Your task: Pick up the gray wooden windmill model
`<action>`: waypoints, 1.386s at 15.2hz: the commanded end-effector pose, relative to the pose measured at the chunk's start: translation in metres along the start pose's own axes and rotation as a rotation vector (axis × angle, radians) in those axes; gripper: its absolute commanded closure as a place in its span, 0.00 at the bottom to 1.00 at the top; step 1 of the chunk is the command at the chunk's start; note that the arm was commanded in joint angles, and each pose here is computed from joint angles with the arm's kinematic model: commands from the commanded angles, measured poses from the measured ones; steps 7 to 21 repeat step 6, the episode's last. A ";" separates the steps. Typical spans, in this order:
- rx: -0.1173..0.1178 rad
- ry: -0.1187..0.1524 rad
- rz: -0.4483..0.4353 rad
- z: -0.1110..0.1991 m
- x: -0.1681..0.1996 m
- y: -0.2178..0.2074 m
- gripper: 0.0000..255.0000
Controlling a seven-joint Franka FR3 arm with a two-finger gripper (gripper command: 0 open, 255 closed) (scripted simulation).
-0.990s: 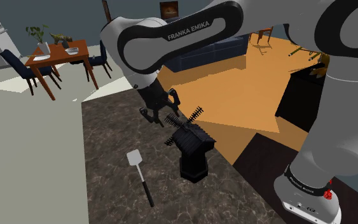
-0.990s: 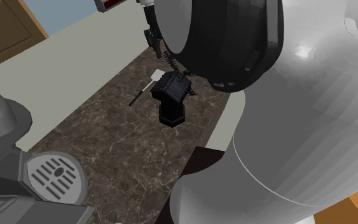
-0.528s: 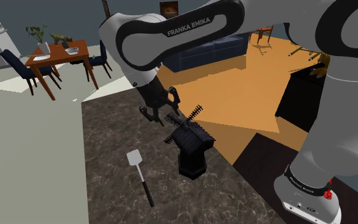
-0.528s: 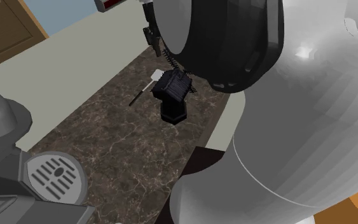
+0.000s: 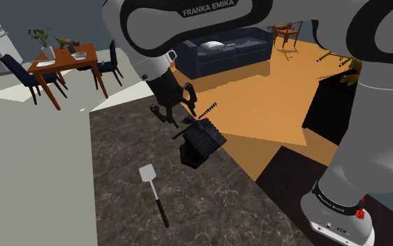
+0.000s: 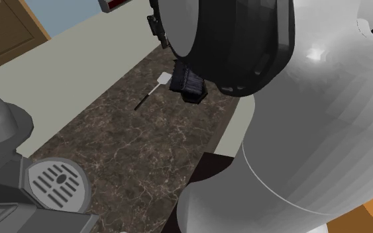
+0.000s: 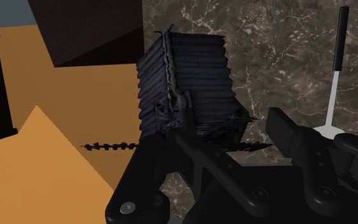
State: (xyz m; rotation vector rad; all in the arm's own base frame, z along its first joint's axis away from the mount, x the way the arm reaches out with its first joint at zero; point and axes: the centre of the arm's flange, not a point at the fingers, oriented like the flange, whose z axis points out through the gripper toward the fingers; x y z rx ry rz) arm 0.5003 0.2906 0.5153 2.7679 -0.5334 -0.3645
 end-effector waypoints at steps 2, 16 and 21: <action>0.000 0.001 0.000 -0.015 -0.003 0.006 1.00; 0.000 0.001 0.000 -0.026 -0.006 0.009 1.00; 0.000 0.001 0.000 -0.026 -0.006 0.009 1.00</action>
